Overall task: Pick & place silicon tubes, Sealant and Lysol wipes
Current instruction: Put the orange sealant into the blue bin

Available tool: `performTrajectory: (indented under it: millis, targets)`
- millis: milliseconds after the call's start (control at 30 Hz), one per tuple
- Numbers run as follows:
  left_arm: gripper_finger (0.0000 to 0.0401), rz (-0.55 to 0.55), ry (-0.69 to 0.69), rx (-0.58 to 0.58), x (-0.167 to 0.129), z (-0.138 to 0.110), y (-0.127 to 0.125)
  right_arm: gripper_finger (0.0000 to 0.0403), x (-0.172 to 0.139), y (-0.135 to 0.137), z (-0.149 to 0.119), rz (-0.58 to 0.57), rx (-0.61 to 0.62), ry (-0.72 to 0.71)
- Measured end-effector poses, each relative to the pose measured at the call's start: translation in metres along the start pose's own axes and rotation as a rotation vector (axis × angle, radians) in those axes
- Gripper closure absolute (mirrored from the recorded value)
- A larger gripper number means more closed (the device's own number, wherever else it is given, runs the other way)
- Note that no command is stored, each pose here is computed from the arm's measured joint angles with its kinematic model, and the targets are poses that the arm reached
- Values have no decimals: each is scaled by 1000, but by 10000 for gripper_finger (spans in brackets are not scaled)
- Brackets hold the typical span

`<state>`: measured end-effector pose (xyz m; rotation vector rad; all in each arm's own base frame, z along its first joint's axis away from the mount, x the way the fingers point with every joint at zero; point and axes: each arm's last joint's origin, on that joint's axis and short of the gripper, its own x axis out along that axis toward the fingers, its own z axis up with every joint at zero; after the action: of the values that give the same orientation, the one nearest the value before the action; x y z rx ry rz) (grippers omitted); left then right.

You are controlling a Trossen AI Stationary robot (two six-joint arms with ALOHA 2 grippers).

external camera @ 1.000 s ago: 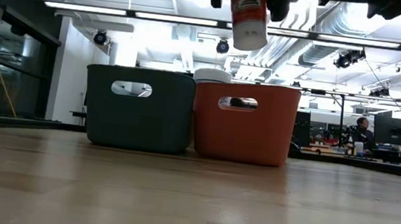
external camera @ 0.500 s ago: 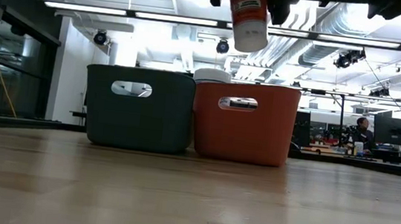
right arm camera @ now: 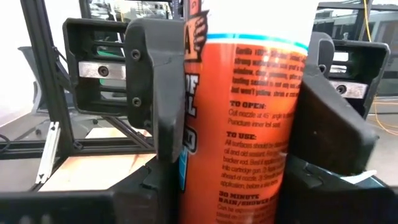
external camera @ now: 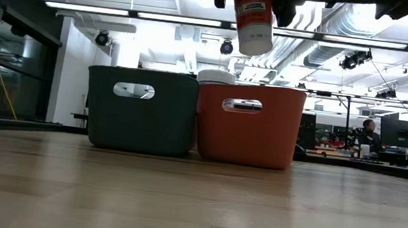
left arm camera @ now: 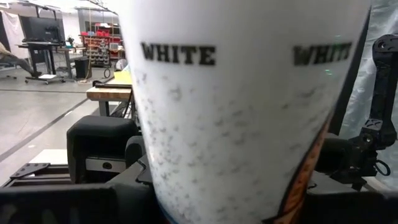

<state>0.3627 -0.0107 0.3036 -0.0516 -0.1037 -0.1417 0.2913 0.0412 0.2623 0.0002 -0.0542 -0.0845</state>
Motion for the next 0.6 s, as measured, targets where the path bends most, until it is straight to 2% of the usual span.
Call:
performTrajectory:
  millis: [33, 200, 267, 367, 600]
  targets:
    - [239, -4, 1, 0, 0, 0, 0, 225, 0, 0, 0, -9, 0, 2]
    - [240, -1, 14, 0, 0, -2, 0, 104, 0, 0, -2, -17, 2, 21]
    - [240, 2, 13, 0, 0, -2, 1, 76, 0, -1, -3, -36, 2, 31]
    - [240, -4, 27, -3, 0, -4, 0, 58, 0, -2, -5, -70, 9, 54]
    - [240, 23, 66, 22, 0, -8, 1, 58, -6, -6, -7, -155, -10, 143]
